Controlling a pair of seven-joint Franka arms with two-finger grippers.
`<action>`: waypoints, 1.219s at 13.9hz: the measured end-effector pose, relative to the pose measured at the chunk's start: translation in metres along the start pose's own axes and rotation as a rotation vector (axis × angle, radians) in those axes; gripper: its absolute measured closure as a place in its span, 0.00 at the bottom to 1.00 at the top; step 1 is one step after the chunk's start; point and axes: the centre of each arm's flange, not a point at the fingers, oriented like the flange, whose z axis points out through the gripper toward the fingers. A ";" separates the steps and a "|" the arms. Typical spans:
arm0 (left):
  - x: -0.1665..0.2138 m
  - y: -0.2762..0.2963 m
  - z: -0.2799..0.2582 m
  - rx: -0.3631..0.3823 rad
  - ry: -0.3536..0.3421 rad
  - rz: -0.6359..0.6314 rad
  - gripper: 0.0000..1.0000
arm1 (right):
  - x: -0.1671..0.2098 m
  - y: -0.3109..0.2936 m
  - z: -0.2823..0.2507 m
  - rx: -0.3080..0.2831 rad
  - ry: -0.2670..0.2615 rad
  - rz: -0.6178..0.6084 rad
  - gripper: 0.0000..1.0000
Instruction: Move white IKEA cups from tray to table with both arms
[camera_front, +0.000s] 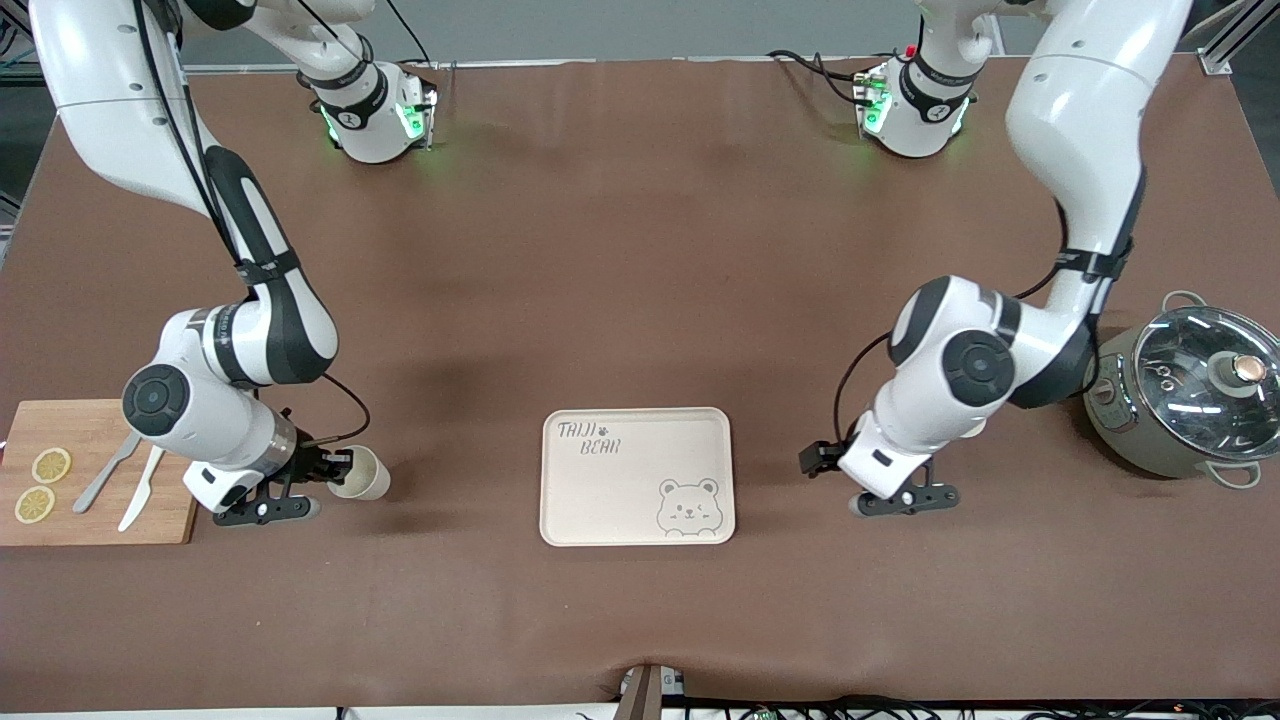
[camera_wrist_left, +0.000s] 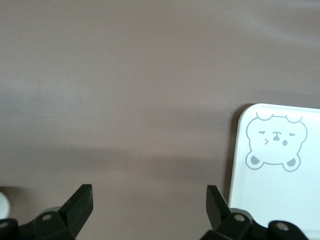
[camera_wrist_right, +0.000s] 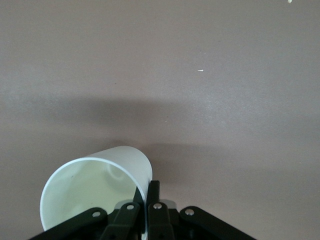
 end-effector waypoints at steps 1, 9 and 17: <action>0.000 0.006 0.006 -0.002 -0.001 -0.012 0.00 | 0.000 0.000 0.001 0.001 0.000 0.000 0.97; 0.043 -0.044 -0.090 0.101 -0.005 0.049 0.00 | 0.000 -0.002 0.009 0.004 0.002 -0.002 0.92; 0.062 -0.208 -0.238 0.034 0.003 0.184 0.00 | 0.011 0.000 -0.034 -0.001 -0.035 0.000 0.12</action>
